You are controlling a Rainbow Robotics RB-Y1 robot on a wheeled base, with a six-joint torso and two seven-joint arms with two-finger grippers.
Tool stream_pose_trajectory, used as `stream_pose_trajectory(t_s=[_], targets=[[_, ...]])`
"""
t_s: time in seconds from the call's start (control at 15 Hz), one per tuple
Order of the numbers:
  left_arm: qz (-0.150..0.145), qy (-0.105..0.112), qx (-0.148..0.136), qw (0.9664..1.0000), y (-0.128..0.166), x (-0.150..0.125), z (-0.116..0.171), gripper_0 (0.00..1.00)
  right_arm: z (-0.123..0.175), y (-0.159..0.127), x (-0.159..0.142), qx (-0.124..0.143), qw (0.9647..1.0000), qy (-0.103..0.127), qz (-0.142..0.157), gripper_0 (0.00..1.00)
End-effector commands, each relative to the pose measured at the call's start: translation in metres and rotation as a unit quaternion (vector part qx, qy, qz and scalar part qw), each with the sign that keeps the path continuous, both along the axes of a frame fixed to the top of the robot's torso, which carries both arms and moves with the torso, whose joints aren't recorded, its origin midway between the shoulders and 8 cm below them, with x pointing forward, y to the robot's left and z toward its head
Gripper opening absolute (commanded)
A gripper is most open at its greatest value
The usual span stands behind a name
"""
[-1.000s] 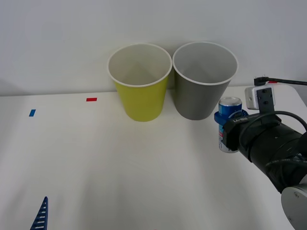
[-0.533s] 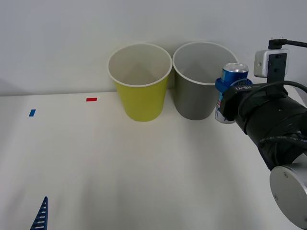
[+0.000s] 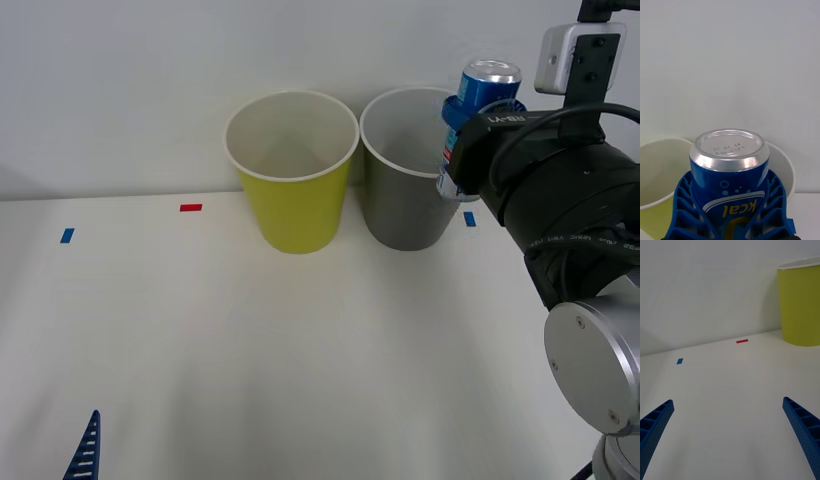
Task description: Put cans in the gray bin and PET bottles in the light green bin.
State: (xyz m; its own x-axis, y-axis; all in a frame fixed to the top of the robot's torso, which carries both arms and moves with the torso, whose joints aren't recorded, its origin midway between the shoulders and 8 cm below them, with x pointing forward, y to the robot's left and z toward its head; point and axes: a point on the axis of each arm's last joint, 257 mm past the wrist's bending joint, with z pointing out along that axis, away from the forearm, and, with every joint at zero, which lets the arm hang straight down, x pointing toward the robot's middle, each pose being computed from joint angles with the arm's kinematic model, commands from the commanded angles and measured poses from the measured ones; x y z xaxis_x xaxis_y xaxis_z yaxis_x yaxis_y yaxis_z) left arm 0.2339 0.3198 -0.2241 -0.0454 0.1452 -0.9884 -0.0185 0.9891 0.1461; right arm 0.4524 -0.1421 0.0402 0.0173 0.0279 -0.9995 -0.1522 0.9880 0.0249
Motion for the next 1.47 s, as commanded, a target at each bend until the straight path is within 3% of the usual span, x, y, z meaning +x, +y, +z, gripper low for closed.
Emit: stream_pose_trajectory(t_s=[0.07, 0.53, 0.87, 1.47], targets=[[0.0, 0.0, 0.0, 1.0, 0.0, 0.0, 0.0, 1.0, 0.019, 0.004, 0.02, -0.004, 0.9996, -0.029, 0.004, 0.0], [0.0, 0.0, 0.0, 1.0, 0.0, 0.0, 0.0, 1.0, 0.03, 0.004, 0.085, -0.015, 0.998, -0.061, 0.004, 0.0], [0.0, 0.0, 0.0, 1.0, 0.0, 0.0, 0.0, 1.0, 0.017, 0.008, 0.127, -0.02, 0.9962, -0.085, 0.011, 0.0], [0.0, 0.0, 0.0, 1.0, 0.0, 0.0, 0.0, 1.0, 0.005, 0.001, 0.149, -0.027, 0.9937, -0.108, 0.01, 0.0]])
